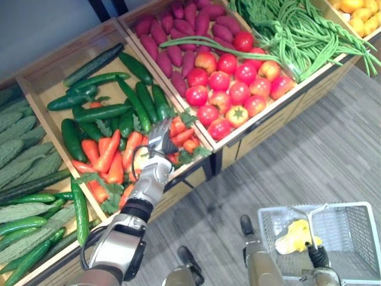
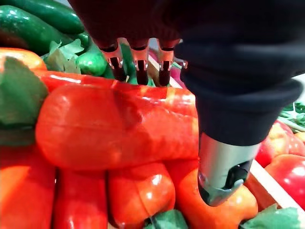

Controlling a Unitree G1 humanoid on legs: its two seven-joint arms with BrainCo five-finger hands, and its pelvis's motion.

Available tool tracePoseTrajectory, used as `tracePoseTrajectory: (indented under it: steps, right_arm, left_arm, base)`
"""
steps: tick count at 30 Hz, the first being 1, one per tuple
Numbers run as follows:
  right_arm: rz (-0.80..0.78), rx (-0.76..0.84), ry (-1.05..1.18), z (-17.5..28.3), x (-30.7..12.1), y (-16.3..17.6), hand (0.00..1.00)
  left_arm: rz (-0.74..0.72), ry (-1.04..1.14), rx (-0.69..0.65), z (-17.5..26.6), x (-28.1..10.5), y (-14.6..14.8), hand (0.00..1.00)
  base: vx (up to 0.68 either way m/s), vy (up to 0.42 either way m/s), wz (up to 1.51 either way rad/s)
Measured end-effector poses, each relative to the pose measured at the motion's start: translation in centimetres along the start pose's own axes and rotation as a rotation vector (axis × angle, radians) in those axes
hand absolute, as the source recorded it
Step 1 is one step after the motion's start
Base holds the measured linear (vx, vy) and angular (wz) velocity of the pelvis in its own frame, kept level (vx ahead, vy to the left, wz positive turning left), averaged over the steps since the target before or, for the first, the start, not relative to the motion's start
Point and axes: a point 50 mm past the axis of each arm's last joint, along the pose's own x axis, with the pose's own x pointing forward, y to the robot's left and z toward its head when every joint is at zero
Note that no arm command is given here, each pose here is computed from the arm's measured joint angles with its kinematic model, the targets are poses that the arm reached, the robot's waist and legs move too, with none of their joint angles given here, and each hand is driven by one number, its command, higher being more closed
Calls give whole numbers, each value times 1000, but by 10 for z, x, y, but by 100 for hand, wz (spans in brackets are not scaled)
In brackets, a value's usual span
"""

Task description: Pick vegetable in the basket

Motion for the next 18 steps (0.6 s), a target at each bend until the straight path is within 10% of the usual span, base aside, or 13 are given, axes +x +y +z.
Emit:
tracePoseTrajectory:
  steps: [3,4,18]
  right_arm:
    - [5,-4,-4,1,0,1,100]
    - [8,-5,-8,2,0,2,100]
    - [15,-7,-28,9,3,4,100]
  left_arm:
    - [-17,23,8,-5,-1,-4,0]
    - [-23,33,11,-8,-2,-5,100]
    - [38,104,4,-25,5,8,100]
  base:
    - [21,-10,-5]
    - [11,-8,-11]
    - [9,-5,-8]
